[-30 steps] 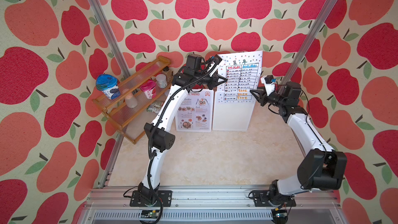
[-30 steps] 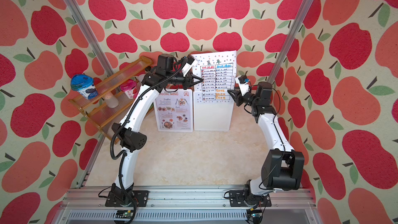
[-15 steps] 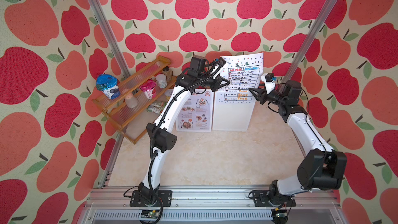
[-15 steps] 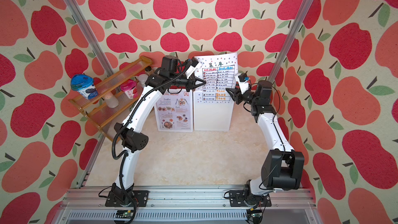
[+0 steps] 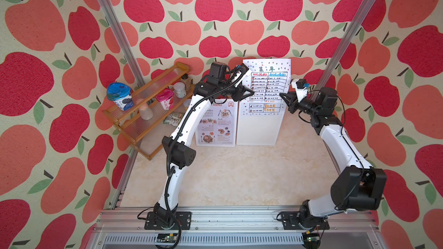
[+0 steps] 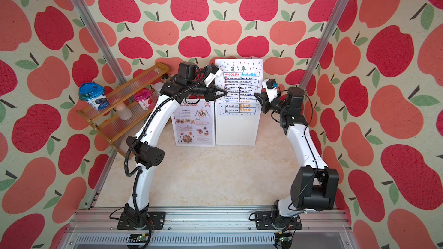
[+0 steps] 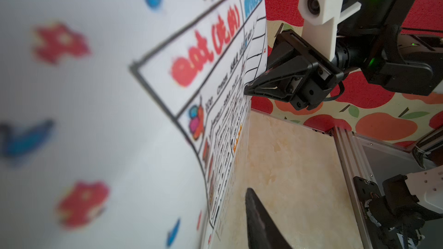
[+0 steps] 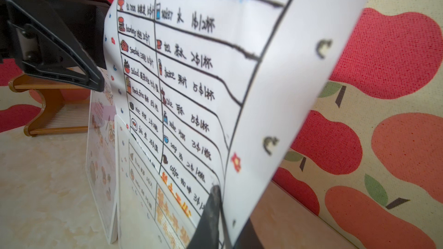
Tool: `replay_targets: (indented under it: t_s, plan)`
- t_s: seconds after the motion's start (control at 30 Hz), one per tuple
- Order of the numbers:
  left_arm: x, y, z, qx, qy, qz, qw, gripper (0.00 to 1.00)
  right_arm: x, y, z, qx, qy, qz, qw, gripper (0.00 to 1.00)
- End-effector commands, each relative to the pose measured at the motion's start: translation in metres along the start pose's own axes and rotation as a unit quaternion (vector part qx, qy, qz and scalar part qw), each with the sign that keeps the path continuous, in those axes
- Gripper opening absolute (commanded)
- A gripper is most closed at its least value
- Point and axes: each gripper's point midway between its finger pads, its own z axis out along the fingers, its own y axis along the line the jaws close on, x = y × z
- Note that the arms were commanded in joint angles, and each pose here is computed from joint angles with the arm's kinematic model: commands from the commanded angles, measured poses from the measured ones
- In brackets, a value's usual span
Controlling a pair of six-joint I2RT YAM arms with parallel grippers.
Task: Insert the menus into the narrow rack
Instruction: Insert the menu into the narrow rack.
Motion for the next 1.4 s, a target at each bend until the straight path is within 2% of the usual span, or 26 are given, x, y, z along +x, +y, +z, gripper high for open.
replay_targets:
  t_s: [0.0,0.13,0.23,0.47,0.73,0.9,1.07,1.37]
  plan:
    - [0.002,0.010,0.000,-0.011,-0.001,0.007,1.000,0.44,-0.001,0.002,0.001,-0.006,-0.003,-0.003,1.000,0.09]
    - [-0.004,0.015,-0.003,-0.015,-0.014,0.010,1.000,0.41,0.007,-0.001,0.000,-0.002,0.005,0.004,1.000,0.05]
    - [-0.007,0.015,-0.004,-0.013,-0.021,0.013,1.000,0.33,0.011,-0.003,-0.002,0.000,0.007,0.008,1.000,0.05]
    - [-0.007,0.012,0.003,-0.004,-0.024,0.013,1.000,0.22,0.017,-0.005,-0.004,-0.001,0.013,0.017,1.000,0.05]
    - [0.002,0.012,0.007,-0.001,-0.011,0.003,1.000,0.19,0.024,-0.001,-0.006,-0.009,0.016,0.029,0.999,0.06]
    - [0.011,0.011,0.007,0.001,0.005,-0.008,1.000,0.16,0.025,-0.001,-0.005,-0.011,0.019,0.034,0.999,0.14]
    - [0.015,0.005,0.006,0.008,0.013,-0.014,1.000,0.14,0.008,-0.003,-0.003,-0.018,0.005,0.032,0.999,0.34]
    - [0.025,0.000,0.007,0.014,0.027,-0.027,0.999,0.10,-0.015,0.001,0.001,-0.023,-0.019,0.011,0.999,0.41]
